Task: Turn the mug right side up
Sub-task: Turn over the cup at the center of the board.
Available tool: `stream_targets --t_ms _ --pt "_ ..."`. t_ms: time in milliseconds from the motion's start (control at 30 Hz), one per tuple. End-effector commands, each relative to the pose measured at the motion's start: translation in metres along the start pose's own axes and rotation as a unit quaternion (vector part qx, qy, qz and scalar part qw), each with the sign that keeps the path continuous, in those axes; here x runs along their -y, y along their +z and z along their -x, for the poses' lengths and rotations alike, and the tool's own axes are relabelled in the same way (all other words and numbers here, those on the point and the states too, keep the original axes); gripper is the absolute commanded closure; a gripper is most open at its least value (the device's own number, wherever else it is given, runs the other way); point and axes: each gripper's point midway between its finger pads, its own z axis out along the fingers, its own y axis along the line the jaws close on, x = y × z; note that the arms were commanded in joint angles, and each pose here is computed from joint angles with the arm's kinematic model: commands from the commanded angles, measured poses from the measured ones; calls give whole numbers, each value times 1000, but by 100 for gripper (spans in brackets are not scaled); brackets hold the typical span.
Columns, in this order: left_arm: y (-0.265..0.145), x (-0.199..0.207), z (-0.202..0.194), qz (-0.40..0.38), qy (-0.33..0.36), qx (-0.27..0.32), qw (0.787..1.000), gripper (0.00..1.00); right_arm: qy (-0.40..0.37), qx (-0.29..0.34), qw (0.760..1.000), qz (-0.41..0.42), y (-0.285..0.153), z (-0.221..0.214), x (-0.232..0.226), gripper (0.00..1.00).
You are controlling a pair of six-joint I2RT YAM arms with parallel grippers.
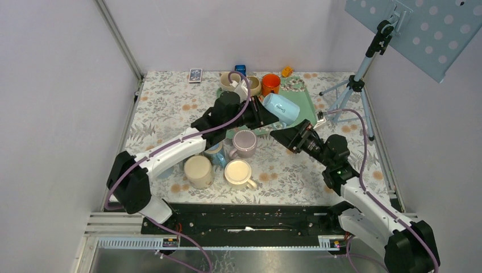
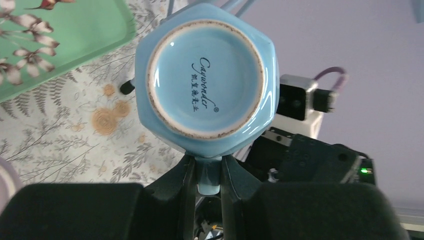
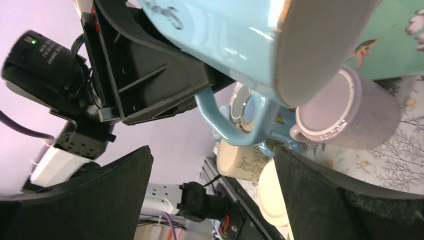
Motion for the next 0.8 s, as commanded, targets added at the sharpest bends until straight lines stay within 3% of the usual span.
stream_targets --t_ms 0,233,533,767 --pt "-38 89 48 -155 17 79 985 100 27 25 996 84 -2 14 -33 2" --pt "-44 96 45 -190 -4 69 979 100 70 29 988 136 -2 21 -44 8" --pt "-45 97 41 -208 -22 59 976 100 104 43 972 206 -3 35 -65 34" --pt "-44 96 37 -215 -28 52 975 100 110 39 970 213 0 37 -65 46"
